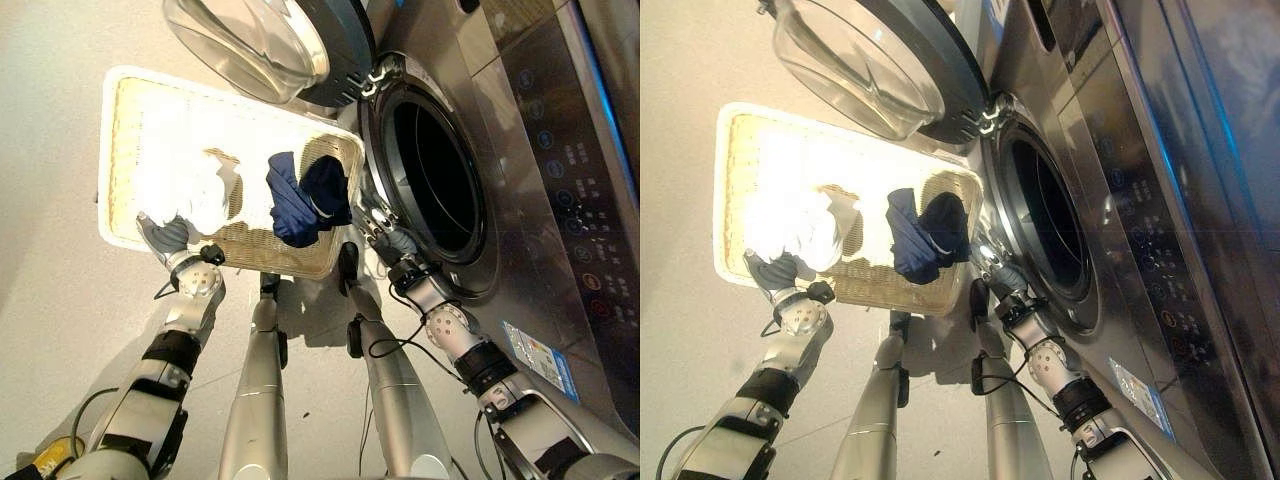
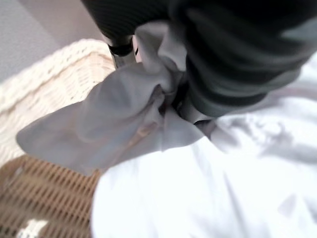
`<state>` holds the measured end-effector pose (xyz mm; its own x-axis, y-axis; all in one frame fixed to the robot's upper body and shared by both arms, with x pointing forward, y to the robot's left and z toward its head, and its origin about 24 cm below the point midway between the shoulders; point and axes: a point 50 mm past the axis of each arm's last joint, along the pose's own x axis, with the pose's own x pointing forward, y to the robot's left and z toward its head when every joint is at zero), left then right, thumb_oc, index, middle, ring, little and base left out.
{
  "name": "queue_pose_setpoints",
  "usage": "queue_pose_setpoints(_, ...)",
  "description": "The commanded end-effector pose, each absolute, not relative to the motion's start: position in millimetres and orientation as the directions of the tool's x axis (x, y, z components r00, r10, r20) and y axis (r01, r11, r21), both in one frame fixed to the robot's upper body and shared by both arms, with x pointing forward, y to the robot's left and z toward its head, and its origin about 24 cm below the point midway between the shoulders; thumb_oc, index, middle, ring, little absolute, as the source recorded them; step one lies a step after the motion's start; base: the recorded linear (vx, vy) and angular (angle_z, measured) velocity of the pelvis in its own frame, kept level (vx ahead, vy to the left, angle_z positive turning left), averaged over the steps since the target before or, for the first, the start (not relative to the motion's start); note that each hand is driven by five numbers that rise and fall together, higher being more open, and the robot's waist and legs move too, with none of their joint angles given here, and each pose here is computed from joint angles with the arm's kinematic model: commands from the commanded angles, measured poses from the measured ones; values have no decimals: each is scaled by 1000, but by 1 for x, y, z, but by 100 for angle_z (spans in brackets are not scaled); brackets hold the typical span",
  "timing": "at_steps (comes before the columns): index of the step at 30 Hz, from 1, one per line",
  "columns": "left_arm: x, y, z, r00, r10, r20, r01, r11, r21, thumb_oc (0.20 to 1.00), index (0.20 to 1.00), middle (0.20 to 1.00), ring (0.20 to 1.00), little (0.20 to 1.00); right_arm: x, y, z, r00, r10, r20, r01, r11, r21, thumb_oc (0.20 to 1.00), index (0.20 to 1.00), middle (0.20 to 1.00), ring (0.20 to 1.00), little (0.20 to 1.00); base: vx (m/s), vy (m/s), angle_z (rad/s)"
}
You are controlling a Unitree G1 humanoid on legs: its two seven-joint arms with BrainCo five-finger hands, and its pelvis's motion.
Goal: Put the clothes into the washing machine.
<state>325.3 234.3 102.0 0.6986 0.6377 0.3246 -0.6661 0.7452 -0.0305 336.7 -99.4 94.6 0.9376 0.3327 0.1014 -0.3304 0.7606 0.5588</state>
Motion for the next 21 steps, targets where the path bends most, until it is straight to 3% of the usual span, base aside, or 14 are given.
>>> queue_pose_setpoints(1,323,210,136,715,456,530,-500,863,-68,200,200,200,200,200,331,-97,108,928,325,182,-371,842,391,1000,1000,1000,1000,1000,-22,-50,22)
queue_pose_setpoints(2,318,194,142,742,329,584,-387,922,-28,200,200,200,200,200,332,-96,111,922,335,193,-373,902,220,1000,1000,1000,1000,1000,-4,-41,14)
queue_pose_setpoints(5,313,183,149,755,207,622,-277,961,16,200,200,200,200,200,332,-95,114,911,364,192,-380,923,55,1000,1000,1000,1000,1000,-10,-29,14)
queue_pose_setpoints(7,309,170,158,756,42,653,-139,985,98,200,200,200,200,200,335,-95,120,893,411,186,-393,911,-124,1000,1000,1000,1000,1000,-12,-19,9)
queue_pose_setpoints(9,308,166,161,749,-5,662,-98,988,118,200,200,200,200,200,336,-95,124,888,418,192,-392,906,-164,1000,1000,1000,1000,1000,-21,-2,6)
queue_pose_setpoints(11,303,152,168,729,-159,666,47,982,183,200,200,200,200,200,339,-93,129,873,452,183,-402,879,-257,1000,1000,1000,1000,1000,-3,-5,8)
queue_pose_setpoints(21,289,123,180,629,-398,668,295,917,269,200,200,200,200,200,341,-89,133,865,475,160,-411,855,-316,1000,1000,1000,1000,1000,0,14,4)
